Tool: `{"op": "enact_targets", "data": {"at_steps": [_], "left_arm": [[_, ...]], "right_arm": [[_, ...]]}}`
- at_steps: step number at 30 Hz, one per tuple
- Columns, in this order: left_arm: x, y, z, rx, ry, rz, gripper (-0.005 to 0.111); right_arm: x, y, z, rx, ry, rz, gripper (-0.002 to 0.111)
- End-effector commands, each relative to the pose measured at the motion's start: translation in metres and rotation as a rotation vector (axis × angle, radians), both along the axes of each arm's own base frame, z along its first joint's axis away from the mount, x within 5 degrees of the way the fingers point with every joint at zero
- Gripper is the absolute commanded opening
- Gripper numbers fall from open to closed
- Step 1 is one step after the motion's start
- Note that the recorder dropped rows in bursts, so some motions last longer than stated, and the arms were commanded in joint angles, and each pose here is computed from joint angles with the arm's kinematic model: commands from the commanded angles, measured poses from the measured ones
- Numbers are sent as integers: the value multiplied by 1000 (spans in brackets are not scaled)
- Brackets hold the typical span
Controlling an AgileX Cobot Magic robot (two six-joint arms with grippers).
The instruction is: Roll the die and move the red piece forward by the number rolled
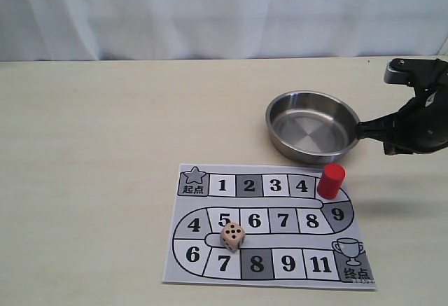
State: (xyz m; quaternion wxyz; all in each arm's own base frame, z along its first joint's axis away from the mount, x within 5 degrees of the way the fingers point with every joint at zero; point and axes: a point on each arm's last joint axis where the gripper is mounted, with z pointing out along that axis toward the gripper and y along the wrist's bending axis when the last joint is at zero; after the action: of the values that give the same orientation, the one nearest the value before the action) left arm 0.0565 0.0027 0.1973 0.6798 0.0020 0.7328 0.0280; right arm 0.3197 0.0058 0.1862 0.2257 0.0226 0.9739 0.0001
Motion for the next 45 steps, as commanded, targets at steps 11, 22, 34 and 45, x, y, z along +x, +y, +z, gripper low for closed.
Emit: {"op": "enact_targets", "data": {"at_steps": [11,22,34,45], "left_arm": [[0,0,3,-3,-20,-1,0],[0,0,3,-3,-20,-1,0],[0,0,3,-3,-18,-1,0],[0,0,3,-3,-18,-1,0]], "right_arm": [[-3,4,1,16,23,65,4],[-7,4,10,4,16,73,4],[-43,3,92,2,-215,75,4],[-113,1,171,-1,-504,76,4]]}}
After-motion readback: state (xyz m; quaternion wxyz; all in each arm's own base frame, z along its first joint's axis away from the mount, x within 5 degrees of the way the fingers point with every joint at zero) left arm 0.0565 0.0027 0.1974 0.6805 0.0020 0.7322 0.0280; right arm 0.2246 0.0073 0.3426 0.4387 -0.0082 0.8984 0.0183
